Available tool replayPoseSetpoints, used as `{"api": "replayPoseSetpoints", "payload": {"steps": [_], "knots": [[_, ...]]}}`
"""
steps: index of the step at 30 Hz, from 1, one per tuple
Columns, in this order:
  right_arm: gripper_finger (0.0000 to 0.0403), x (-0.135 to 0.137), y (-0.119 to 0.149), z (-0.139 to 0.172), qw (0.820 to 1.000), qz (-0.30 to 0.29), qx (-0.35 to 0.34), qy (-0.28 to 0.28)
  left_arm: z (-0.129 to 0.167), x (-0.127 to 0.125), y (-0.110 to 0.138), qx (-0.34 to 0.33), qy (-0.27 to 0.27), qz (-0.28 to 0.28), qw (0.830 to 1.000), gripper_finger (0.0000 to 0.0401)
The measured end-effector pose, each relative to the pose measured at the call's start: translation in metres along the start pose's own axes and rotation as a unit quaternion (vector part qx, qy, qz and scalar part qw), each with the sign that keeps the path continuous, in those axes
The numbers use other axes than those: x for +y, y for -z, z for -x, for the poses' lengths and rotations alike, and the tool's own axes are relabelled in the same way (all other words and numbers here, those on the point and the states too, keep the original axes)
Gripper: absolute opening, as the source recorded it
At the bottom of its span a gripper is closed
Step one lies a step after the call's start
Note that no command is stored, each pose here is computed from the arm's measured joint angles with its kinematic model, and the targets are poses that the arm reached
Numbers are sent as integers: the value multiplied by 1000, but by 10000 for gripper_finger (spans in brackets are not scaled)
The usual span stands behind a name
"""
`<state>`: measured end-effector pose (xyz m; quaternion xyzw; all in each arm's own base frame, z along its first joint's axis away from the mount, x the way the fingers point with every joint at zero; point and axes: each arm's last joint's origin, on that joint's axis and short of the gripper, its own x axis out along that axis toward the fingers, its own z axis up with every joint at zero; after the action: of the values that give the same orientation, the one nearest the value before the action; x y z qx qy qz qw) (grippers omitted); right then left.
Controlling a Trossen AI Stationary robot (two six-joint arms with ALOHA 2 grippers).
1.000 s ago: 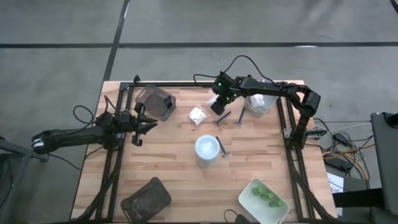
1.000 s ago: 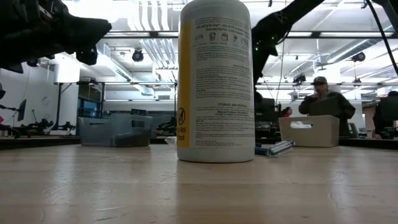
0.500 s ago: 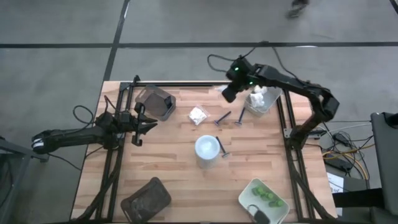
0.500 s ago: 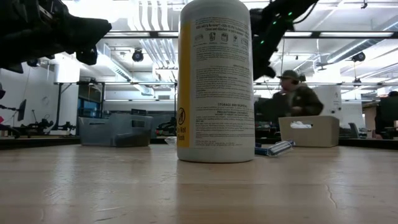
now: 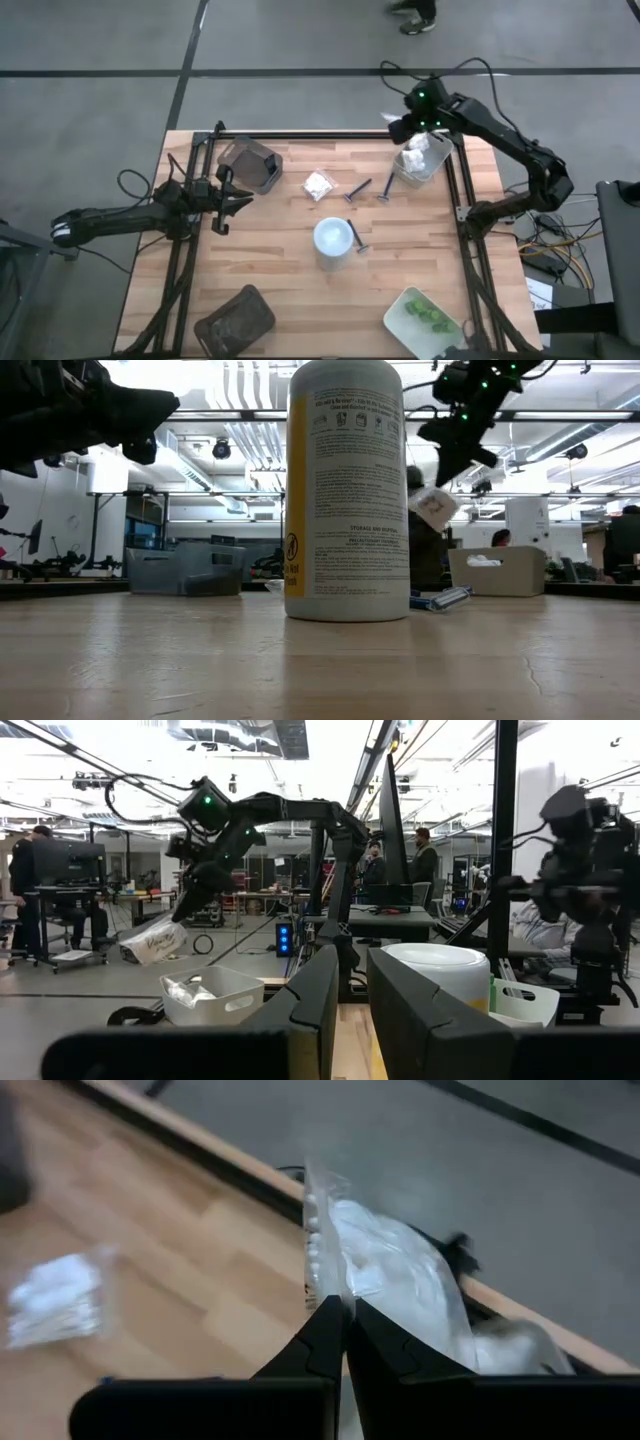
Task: Pick & Place Travel size toiletries
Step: Put the white cotton pack into the gray bin
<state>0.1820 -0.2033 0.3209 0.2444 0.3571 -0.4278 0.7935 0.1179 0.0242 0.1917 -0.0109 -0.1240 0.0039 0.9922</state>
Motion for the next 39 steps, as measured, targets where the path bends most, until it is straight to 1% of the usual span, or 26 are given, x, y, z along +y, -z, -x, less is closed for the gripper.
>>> {"api": "replayPoseSetpoints", "payload": {"steps": [4, 10, 14, 16, 20, 26, 32, 36, 39], "knots": [[8, -18, 9, -6, 999, -37, 14, 30, 0, 0, 0, 0, 0, 0, 1000, 62], [8, -37, 29, -16, 996, -63, 41, 57, 0, 0, 0, 0, 0, 0, 1000, 62], [8, -49, 41, -15, 992, -91, 46, 73, 0, 0, 0, 0, 0, 0, 1000, 62], [8, -54, 47, -12, 990, -103, 42, 92, 0, 0, 0, 0, 0, 0, 1000, 62], [8, -54, 49, -4, 990, -111, 2, 89, 0, 0, 0, 0, 0, 0, 1000, 62], [8, -54, 50, 0, 988, -121, 8, 90, 0, 0, 0, 0, 0, 0, 1000, 62], [8, -50, 55, 2, 990, -111, 47, 78, 0, 0, 0, 0, 0, 0, 1000, 62], [8, -49, 63, 4, 988, -104, 95, 66, 0, 0, 0, 0, 0, 0, 1000, 62], [8, -48, 67, 4, 987, -95, 115, 59, 0, 0, 0, 0, 0, 0, 1000, 62]]}}
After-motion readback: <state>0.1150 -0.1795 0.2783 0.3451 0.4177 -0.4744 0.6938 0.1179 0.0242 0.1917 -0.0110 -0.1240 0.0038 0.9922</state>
